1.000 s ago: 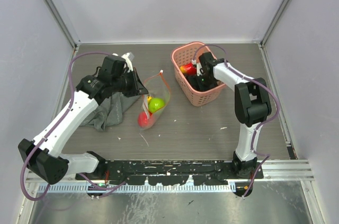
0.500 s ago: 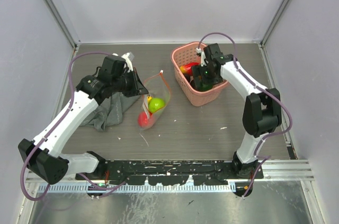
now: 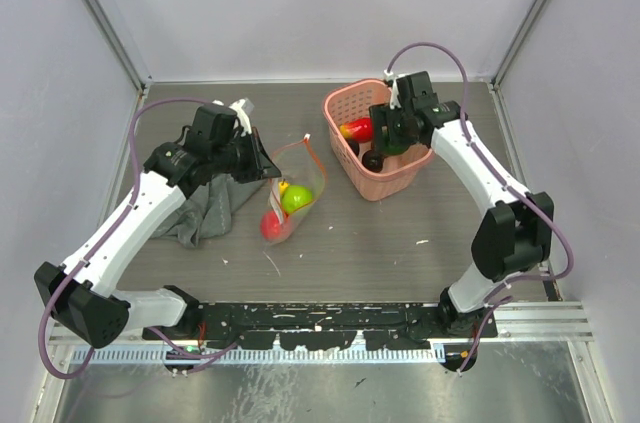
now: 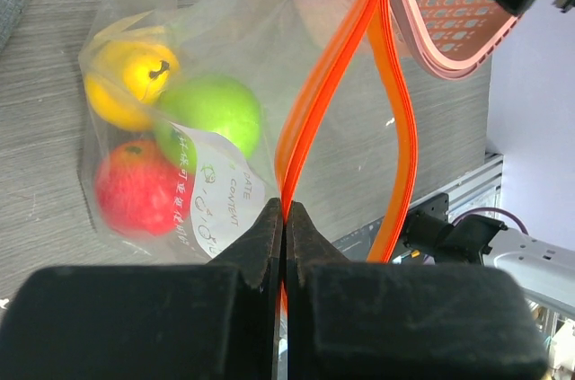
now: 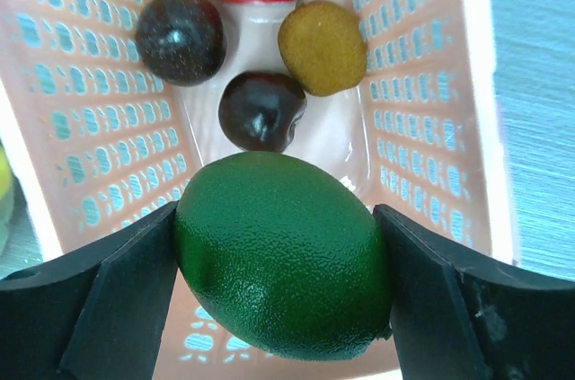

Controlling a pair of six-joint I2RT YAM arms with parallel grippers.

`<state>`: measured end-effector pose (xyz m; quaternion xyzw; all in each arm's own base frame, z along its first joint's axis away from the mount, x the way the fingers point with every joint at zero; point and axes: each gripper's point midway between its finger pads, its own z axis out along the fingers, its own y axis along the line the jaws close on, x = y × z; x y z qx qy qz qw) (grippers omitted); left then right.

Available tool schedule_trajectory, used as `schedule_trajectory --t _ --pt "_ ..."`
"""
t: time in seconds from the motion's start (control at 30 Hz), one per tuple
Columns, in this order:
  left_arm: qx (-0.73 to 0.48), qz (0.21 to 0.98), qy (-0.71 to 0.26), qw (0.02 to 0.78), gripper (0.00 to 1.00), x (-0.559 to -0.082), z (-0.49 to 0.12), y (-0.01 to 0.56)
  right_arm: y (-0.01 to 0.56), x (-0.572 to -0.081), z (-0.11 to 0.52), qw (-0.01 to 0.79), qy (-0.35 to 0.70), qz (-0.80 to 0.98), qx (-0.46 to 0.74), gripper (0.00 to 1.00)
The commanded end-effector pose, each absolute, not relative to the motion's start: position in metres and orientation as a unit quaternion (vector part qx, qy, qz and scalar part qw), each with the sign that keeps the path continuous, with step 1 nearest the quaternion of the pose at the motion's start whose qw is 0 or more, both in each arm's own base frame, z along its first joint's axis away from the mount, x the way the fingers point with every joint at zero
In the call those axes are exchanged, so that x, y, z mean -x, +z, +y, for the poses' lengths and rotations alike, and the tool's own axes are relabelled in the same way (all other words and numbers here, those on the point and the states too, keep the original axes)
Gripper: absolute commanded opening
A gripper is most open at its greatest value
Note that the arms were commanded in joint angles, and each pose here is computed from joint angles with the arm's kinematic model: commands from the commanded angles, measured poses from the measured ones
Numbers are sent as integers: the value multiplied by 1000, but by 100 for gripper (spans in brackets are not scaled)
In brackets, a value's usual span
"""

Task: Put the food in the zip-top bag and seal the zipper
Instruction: Pick up the fake fruit from the bin, then place the fake fruit in the zipper food storage bag.

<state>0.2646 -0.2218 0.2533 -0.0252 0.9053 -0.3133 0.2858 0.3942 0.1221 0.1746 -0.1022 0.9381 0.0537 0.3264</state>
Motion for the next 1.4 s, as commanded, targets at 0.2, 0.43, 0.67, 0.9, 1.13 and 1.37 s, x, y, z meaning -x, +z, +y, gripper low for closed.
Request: schedule_trajectory --t 0.2,0.43,0.67,0.9,1.13,1.37 --pt "16 890 -338 306 0 -271 -232 269 292 -391 148 494 83 860 104 55" --pt "15 891 -335 306 0 -271 -230 269 331 -365 197 538 125 818 161 56" --pt "14 891 -332 308 0 -271 -229 270 348 -330 254 555 170 777 245 56" --pt "14 892 -332 308 0 -271 -229 271 345 -298 301 545 214 743 325 56" --pt "15 892 -331 308 0 -272 -230 270 316 -281 329 506 238 737 381 57" --pt "15 891 -332 308 0 -273 -230 271 288 -271 346 467 256 735 419 63"
